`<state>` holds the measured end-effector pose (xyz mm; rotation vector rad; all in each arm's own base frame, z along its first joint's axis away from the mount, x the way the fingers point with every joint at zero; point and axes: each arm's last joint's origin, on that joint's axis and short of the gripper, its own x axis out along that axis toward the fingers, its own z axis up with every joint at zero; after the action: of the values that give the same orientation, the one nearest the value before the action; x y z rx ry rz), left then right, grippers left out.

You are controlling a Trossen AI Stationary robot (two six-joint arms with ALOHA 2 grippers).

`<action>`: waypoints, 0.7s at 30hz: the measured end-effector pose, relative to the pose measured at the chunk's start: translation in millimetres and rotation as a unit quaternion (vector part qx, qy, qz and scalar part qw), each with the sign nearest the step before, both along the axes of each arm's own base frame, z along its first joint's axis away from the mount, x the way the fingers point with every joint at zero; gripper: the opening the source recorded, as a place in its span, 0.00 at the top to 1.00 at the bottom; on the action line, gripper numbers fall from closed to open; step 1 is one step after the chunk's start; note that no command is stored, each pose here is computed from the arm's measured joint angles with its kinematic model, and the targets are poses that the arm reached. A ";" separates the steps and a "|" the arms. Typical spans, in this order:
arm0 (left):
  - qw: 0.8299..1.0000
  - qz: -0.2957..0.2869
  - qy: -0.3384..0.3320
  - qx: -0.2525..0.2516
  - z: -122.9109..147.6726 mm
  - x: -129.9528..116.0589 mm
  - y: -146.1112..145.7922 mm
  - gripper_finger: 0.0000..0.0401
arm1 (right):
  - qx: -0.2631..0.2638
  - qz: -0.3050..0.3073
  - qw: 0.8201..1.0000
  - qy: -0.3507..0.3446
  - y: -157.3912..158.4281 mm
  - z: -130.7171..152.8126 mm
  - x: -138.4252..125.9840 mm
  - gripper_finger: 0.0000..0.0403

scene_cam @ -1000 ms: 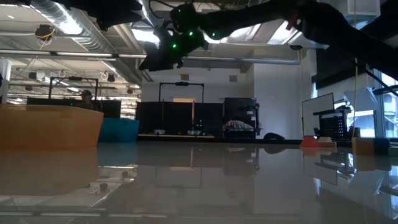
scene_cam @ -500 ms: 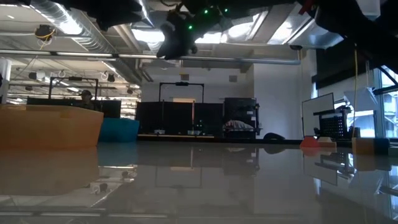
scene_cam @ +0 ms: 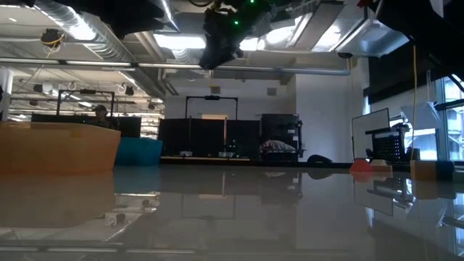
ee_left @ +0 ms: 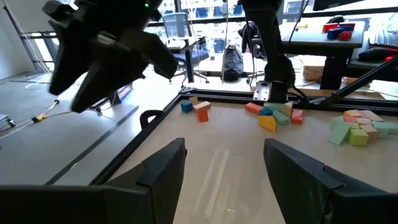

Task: Sort blocks by size
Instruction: Put the blue cube block into the blue bin

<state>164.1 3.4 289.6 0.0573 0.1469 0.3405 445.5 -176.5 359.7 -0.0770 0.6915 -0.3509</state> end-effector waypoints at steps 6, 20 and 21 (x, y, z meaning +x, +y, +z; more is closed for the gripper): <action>1.000 0.001 0.000 -0.002 -0.2 0.1 0.1 0.49 | 0.009 0.000 0.999 0.030 3.6 2.5 -9.3 0.43; 1.000 0.001 0.009 -0.002 -2.0 -0.1 0.0 0.49 | 0.009 -0.017 0.999 0.034 21.7 6.5 -57.7 0.43; 1.000 0.000 0.009 -0.001 -1.9 -0.1 0.0 0.49 | 0.012 -0.020 0.999 0.029 24.3 4.8 -64.5 0.43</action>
<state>164.0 3.5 287.7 0.0575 0.1654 0.3405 381.0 -152.2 364.4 -0.0516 0.7561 -0.3807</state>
